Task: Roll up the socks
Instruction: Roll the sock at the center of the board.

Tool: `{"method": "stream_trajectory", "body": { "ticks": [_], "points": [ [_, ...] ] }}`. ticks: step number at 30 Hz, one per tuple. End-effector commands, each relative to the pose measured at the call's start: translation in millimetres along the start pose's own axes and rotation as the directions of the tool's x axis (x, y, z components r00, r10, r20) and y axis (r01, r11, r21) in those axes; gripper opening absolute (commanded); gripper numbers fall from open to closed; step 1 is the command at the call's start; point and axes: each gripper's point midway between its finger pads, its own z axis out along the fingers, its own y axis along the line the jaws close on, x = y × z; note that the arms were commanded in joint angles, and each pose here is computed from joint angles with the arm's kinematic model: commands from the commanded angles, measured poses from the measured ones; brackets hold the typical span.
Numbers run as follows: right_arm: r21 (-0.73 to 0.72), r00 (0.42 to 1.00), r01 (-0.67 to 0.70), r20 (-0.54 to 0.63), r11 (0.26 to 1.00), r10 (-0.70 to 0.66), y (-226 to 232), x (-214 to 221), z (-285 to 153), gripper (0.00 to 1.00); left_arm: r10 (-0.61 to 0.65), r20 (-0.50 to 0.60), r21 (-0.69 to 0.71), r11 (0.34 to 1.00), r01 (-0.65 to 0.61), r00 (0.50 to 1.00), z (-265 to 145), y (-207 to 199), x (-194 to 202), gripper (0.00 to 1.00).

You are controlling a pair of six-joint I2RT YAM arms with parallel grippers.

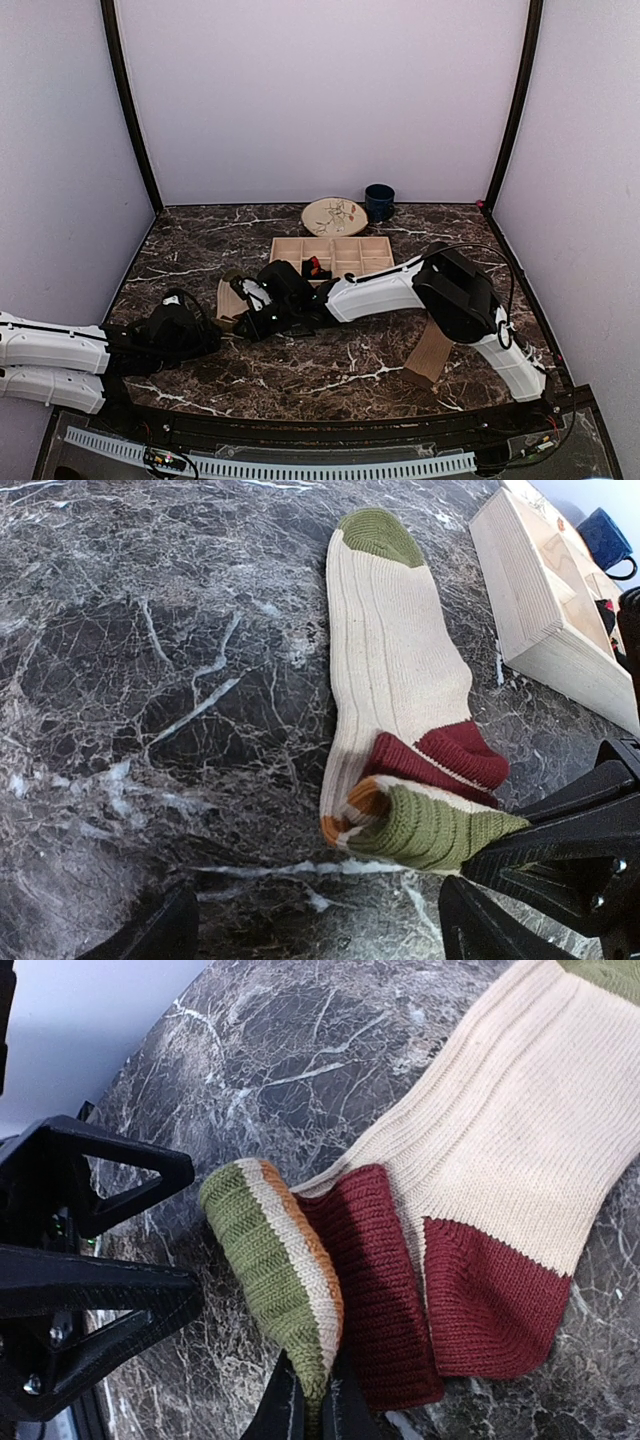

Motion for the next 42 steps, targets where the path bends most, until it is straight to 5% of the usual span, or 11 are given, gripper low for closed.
{"method": "stream_trajectory", "body": {
  "ticks": [1,42],
  "points": [
    [-0.074,0.995,-0.099,-0.01,0.992,0.099,6,0,3,0.0,0.012,-0.015,-0.025,1.0,-0.012,1.0,1,9,6,0.85],
    [-0.103,0.949,-0.271,-0.195,0.957,0.248,13,23,11,0.0,0.107,-0.006,-0.141,0.984,-0.107,0.994,11,4,-8,0.66]
  ]
}}
